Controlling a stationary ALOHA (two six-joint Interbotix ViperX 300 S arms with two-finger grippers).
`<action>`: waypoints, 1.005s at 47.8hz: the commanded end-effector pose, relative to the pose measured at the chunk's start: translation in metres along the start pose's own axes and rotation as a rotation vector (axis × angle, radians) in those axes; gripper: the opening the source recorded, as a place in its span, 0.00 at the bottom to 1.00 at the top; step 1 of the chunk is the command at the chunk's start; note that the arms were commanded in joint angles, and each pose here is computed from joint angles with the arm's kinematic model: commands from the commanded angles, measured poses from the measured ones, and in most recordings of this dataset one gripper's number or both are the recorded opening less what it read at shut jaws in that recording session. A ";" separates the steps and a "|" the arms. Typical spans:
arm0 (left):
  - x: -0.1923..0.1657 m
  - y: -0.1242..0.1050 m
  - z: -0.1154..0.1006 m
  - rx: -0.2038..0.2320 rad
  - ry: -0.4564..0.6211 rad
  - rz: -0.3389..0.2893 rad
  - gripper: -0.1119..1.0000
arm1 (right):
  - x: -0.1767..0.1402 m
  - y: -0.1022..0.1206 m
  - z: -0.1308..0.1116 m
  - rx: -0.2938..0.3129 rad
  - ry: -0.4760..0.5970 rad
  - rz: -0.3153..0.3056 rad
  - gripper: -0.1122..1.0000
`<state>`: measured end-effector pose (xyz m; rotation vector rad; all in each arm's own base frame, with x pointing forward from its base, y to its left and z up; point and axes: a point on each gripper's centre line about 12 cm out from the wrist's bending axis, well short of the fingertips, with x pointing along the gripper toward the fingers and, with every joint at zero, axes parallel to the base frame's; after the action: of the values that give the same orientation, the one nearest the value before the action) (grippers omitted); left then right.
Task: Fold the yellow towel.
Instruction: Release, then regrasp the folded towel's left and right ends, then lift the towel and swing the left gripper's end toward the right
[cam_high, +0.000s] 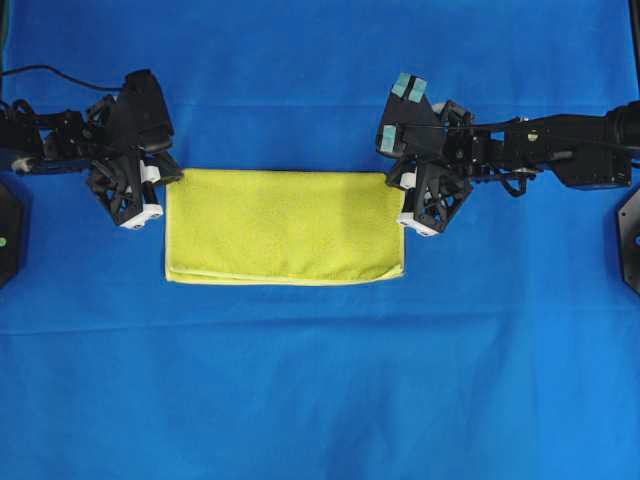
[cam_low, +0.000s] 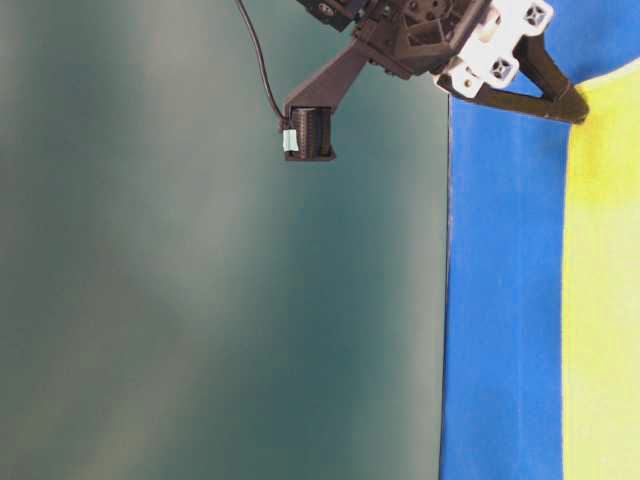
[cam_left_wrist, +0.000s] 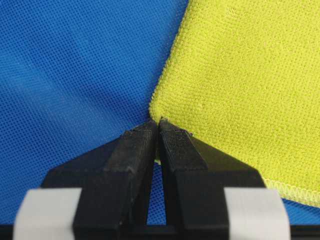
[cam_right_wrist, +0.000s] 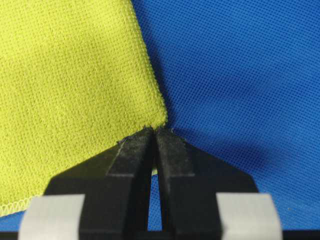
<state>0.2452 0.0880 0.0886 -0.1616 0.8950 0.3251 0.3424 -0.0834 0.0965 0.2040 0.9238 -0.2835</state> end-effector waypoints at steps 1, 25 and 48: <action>-0.001 0.002 0.007 -0.005 -0.011 0.003 0.12 | -0.005 -0.001 0.012 0.010 -0.037 0.001 0.12; -0.077 -0.032 0.062 0.062 -0.124 -0.090 0.12 | -0.081 -0.001 0.051 0.022 -0.118 -0.030 0.12; -0.110 -0.063 0.071 0.065 -0.274 -0.200 0.12 | -0.111 0.002 0.063 0.007 -0.162 -0.037 0.12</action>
<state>0.2493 0.0324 0.2105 -0.1443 0.6626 0.1553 0.3246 -0.0790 0.2107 0.1706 0.8091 -0.3257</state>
